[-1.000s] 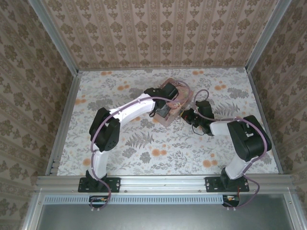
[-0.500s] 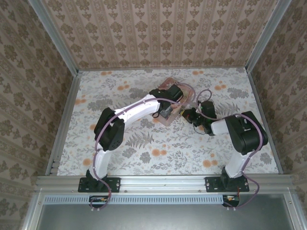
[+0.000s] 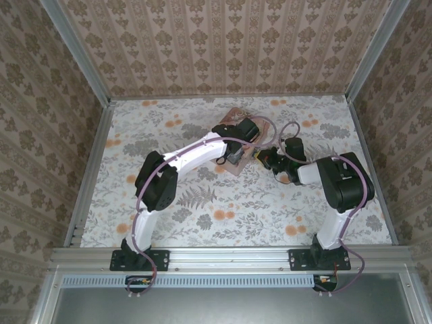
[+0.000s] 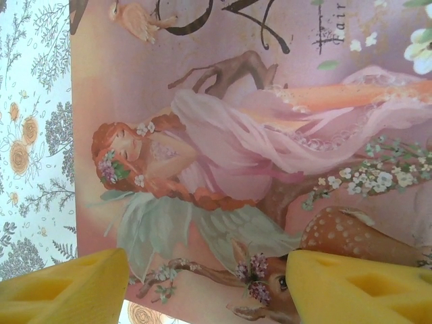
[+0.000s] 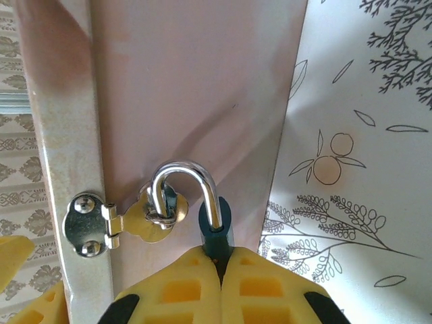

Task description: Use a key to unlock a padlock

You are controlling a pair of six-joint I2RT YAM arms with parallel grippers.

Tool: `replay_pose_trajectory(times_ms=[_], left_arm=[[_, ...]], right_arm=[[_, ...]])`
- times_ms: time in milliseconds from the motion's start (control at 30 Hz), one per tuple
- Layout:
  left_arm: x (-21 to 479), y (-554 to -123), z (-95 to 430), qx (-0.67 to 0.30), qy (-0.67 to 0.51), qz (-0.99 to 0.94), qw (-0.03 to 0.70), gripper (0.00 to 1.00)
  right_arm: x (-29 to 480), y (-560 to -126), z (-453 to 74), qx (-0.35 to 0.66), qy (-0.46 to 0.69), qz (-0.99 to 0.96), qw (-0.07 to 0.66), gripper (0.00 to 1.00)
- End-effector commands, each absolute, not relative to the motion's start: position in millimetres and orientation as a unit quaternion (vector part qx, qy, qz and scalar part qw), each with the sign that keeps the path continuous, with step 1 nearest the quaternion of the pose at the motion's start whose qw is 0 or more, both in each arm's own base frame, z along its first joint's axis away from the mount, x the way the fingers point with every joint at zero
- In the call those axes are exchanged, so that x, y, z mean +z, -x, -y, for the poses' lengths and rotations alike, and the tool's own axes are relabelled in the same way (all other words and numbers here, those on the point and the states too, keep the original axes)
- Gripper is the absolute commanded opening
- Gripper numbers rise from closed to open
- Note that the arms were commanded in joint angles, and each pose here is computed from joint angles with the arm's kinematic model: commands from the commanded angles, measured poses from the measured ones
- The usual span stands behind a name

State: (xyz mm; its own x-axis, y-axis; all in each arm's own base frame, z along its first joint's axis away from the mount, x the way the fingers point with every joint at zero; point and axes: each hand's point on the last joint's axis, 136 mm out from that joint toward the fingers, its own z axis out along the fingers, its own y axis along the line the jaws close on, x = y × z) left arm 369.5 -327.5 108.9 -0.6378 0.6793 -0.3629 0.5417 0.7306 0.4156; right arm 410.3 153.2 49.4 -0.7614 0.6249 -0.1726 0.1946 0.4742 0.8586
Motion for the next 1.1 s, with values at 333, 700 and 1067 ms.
replay_pose_trajectory(times_ms=[333,700,1067], left_arm=[[24,-324,287,0.192,-0.410,-0.888,0.081,0.73],[30,-327,291,0.179,-0.402,-0.893,0.090,0.76],[85,-343,317,0.063,-0.341,-0.925,0.154,0.96]], right_arm=[[43,-431,-109,0.300,-0.228,-0.900,0.220,0.00],[60,-414,-117,0.337,-0.234,-0.881,0.236,0.00],[84,-326,-172,0.368,-0.171,-0.888,0.218,0.00]])
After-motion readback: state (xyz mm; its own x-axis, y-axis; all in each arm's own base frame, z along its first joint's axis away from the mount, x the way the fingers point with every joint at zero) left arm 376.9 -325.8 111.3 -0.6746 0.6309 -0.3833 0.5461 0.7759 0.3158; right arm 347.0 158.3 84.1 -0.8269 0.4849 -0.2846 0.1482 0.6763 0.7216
